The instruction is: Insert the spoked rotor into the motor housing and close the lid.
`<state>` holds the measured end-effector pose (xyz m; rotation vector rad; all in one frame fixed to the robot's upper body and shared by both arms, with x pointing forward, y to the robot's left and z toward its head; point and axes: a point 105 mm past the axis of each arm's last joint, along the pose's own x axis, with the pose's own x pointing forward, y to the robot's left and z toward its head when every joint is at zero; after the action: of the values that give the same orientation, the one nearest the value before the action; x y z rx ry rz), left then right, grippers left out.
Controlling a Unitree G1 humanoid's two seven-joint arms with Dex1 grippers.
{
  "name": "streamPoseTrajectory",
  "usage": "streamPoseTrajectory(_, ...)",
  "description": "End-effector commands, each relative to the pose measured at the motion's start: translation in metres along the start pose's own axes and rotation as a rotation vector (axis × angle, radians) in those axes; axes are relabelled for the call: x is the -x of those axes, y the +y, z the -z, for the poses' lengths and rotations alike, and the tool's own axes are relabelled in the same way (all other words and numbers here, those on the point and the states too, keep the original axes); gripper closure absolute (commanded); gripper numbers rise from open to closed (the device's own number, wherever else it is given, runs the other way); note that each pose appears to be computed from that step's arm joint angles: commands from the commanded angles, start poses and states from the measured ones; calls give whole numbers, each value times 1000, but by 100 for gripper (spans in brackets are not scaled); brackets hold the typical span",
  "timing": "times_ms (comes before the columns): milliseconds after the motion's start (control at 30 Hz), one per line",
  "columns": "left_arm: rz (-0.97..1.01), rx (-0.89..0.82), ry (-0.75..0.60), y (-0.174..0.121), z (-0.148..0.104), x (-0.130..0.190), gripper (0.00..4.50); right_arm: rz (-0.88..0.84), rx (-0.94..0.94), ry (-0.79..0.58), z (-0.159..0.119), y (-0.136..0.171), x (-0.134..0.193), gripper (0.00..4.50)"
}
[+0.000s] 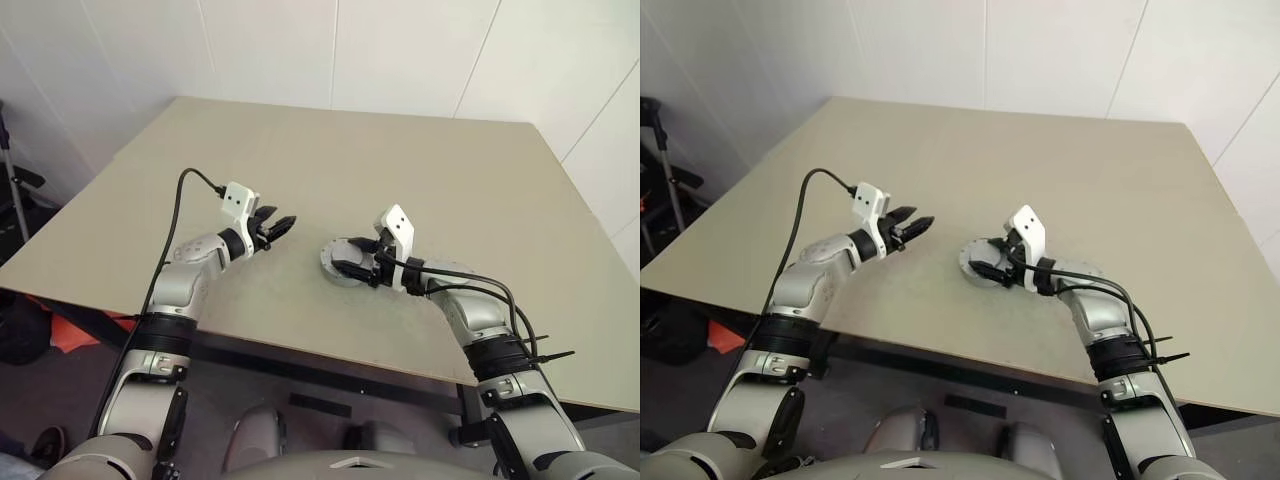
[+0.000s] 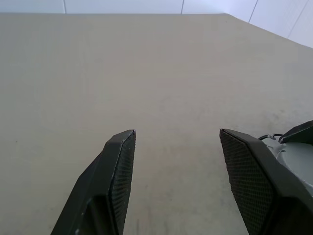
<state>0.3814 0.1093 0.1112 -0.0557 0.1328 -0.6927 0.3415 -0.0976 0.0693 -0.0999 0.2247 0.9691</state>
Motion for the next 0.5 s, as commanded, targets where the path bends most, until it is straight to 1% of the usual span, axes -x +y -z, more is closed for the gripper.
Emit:
streamPoseTrajectory(33, 10, -31, -38, -2, -12, 0, 159, 22, -1, -43, -5, -3, 1, 134)
streamPoseTrajectory(167, 5, -32, -34, 0, -11, 1, 159, 69, 25, -116, -18, -11, 3, 134)
streamPoseTrajectory(367, 4, -33, -33, 1, -11, 0, 159, 94, 94, -110, -19, -18, 3, 134)
streamPoseTrajectory(500, 3, -34, -36, 1, -12, 0, 159, 90, 83, -48, -6, -18, 2, 134)
